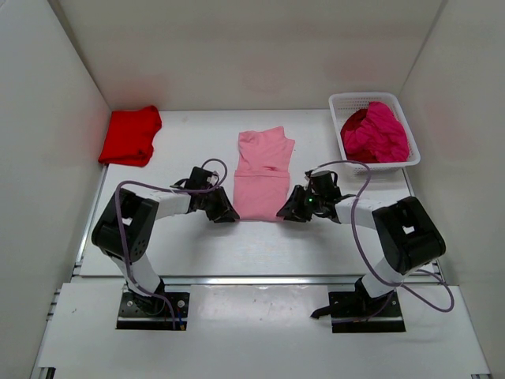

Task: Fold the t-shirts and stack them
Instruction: Grab one side of the 2/3 rectangular tshirt with both arms, then fold the long partially folded tshirt into a neat square

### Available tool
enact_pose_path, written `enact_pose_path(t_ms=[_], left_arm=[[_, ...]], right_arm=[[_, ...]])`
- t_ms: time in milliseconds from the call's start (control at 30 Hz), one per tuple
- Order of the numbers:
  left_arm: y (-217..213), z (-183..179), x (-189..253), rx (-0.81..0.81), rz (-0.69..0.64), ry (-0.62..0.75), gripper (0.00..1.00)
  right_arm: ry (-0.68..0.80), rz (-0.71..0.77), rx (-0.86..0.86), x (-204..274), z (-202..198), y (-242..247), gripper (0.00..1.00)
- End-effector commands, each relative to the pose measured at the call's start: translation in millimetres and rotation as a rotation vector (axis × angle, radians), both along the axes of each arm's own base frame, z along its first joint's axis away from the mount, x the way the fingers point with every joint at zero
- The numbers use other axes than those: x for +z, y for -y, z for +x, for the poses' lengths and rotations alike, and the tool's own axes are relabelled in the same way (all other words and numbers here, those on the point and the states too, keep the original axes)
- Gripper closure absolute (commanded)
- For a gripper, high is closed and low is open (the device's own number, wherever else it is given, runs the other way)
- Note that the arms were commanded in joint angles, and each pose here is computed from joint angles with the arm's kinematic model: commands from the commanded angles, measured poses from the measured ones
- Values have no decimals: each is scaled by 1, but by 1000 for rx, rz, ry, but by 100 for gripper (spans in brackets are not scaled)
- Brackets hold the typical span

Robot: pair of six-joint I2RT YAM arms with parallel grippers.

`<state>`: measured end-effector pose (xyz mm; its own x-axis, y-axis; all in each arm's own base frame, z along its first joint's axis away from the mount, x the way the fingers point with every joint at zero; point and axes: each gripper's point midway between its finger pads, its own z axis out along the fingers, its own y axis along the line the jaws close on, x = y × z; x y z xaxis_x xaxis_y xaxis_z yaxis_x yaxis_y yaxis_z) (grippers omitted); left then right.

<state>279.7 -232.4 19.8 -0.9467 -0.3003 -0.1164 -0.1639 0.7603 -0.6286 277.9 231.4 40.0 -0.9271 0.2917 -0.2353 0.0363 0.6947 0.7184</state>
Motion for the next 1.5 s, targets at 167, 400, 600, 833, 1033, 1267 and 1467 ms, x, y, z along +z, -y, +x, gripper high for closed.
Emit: enact_pose_path(t_ms=[167, 400, 600, 833, 1033, 1267, 1467], left_arm=[[-22, -4, -23, 50, 100, -18, 88], [-22, -30, 7, -79, 140, 14, 100], [-54, -44, 60, -90, 143, 47, 100], [-9, 32, 131, -68, 103, 232, 100], [22, 141, 168, 13, 121, 344, 100], [43, 234, 156, 93, 141, 345, 100], [54, 269, 128, 129, 152, 338, 100]], right_arm=[[9, -3, -35, -11, 6, -3, 95], [-11, -44, 57, 0, -42, -10, 100], [42, -41, 92, 50, -55, -10, 100], [172, -58, 32, 106, 41, -2, 100], [229, -78, -48, 121, 138, 20, 99], [253, -141, -105, 114, 223, 42, 100], [227, -170, -118, 89, 272, 54, 100]])
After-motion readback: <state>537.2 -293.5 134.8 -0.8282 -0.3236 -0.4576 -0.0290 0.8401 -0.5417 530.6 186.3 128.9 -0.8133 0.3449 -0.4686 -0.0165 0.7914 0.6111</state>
